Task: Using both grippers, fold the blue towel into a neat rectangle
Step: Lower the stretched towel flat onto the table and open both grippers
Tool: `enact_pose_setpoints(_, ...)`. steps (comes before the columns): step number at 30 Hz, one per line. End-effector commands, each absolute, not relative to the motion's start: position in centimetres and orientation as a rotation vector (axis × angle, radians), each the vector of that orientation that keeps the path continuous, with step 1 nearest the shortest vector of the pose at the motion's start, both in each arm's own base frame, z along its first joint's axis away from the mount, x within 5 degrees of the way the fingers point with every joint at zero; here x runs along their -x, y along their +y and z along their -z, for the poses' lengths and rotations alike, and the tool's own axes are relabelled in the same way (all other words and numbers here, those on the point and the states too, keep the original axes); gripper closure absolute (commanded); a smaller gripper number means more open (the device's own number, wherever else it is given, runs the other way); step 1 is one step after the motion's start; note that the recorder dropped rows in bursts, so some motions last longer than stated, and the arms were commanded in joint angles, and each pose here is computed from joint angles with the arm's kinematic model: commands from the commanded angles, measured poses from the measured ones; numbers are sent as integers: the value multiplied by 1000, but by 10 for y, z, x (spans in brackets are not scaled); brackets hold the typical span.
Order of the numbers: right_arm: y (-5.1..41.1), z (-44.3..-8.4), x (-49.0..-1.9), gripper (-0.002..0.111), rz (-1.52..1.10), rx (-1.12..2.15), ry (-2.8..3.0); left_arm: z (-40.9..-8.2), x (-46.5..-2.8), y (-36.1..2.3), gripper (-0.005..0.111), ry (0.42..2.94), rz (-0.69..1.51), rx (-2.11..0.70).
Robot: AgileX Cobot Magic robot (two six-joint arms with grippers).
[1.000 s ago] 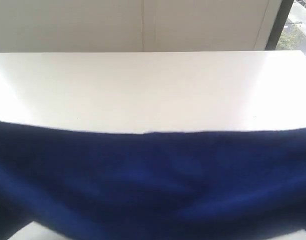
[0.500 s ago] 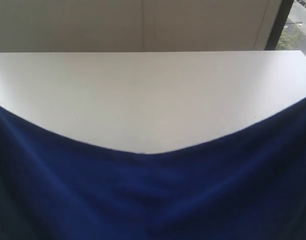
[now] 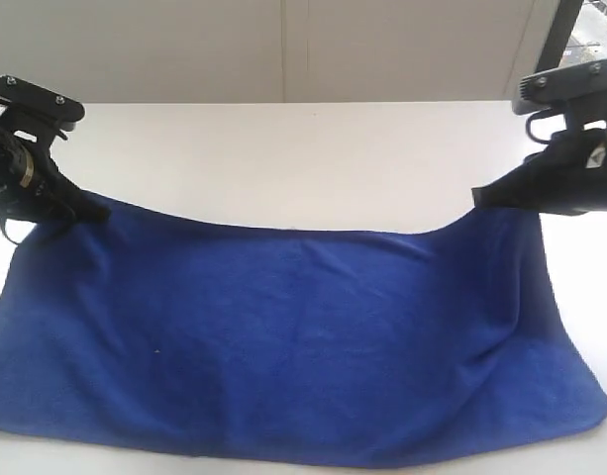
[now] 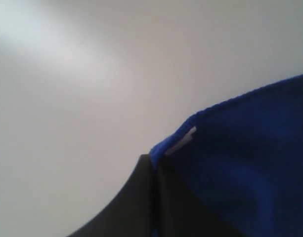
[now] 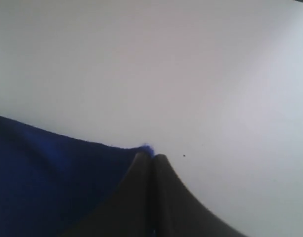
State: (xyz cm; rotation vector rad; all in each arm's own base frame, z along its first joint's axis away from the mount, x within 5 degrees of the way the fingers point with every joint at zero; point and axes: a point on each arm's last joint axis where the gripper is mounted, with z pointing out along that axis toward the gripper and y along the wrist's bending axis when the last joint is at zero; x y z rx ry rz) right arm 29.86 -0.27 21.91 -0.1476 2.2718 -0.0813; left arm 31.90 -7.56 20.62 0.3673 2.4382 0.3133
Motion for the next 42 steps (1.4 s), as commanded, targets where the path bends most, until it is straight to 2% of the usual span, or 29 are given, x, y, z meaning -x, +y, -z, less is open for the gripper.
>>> enact_pose_setpoints(1,-4,-196,-333,108,77,141,2253,-191,-350,-67,107,2424,-263,-317)
enact_pose_setpoints(12,-32,-172,-375,108,102,35,2282,-169,-393,-40,107,2459,-301,-196)
enact_pose_setpoints(24,-48,-142,-394,108,116,-8,2326,-140,-408,-40,107,2502,-278,-175)
enact_pose_setpoints(34,-51,-136,-414,108,109,-28,2328,-154,-422,-9,107,2457,-282,-9)
enact_pose_setpoints(42,-52,-122,-427,108,108,-28,2333,-155,-425,-7,107,2424,-233,-12)
